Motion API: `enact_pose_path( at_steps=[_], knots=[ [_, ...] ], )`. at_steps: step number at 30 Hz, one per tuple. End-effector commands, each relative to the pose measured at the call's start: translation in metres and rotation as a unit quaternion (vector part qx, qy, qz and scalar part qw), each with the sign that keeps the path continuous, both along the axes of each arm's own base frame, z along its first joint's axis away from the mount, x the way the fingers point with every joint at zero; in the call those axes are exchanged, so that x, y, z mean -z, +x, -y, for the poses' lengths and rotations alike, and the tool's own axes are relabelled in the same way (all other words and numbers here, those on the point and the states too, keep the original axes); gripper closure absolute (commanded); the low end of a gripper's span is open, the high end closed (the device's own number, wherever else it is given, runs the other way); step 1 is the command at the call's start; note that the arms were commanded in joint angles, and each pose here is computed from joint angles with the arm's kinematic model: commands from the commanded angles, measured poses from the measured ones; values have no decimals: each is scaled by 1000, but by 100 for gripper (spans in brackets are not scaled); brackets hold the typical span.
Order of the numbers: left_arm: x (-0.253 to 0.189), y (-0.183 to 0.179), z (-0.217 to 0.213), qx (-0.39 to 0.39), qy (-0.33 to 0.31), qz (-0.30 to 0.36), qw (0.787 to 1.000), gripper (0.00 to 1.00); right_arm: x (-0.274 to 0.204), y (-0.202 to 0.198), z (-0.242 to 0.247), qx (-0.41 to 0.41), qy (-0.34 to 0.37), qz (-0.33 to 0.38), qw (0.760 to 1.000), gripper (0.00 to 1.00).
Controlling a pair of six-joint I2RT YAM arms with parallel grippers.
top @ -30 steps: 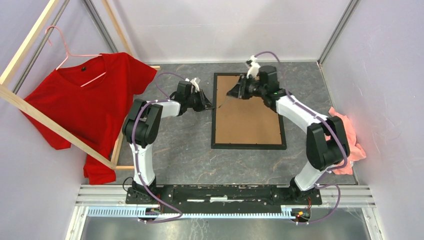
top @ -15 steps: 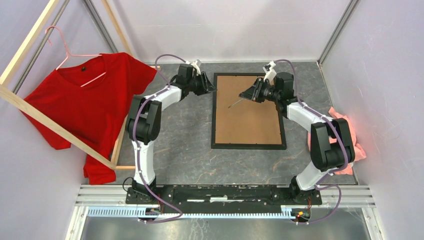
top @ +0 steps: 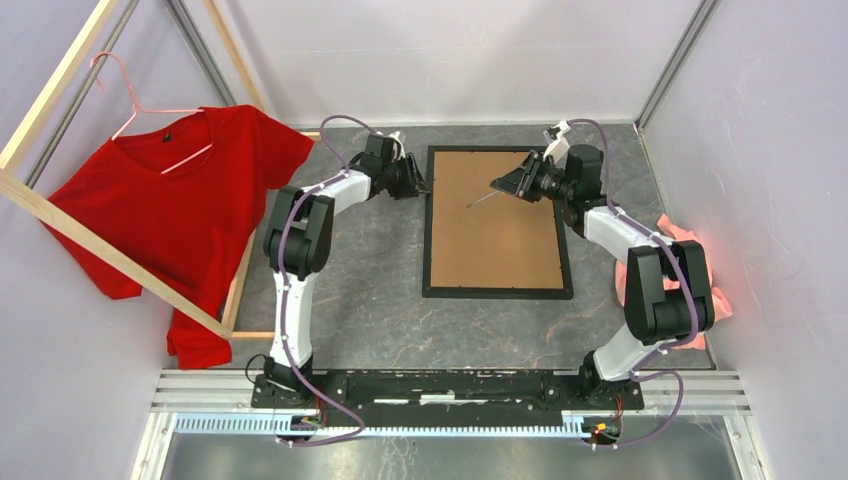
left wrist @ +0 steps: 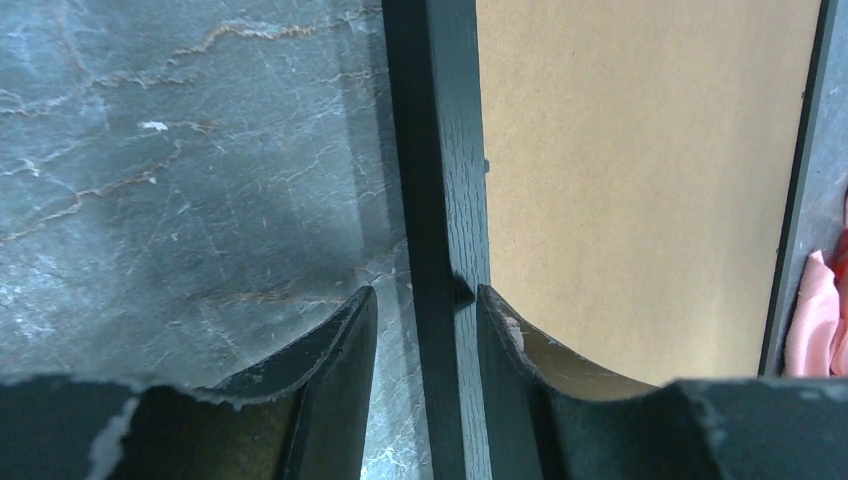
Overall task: Take the photo out of the frame
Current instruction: Release the photo frame item from the photo frame, then move the photo frame to the center of the board.
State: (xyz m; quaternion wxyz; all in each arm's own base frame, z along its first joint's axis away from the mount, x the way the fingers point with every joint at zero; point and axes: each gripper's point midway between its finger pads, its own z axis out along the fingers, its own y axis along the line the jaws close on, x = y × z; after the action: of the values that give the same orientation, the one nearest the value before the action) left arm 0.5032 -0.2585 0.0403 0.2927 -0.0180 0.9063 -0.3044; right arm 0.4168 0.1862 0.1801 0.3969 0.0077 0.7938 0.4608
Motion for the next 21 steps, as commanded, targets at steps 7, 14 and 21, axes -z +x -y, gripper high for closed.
enact_pose_path(
  at_steps=[7,14,21],
  knots=[
    [8,-4,13,29,14,7,999,52,-2,7,8,24,-13,18,999,100],
    [19,-19,17,37,14,-8,999,63,4,8,9,26,-14,9,1000,100],
    [23,-46,17,46,-3,-26,999,80,6,8,11,30,-16,9,999,100]
  ],
)
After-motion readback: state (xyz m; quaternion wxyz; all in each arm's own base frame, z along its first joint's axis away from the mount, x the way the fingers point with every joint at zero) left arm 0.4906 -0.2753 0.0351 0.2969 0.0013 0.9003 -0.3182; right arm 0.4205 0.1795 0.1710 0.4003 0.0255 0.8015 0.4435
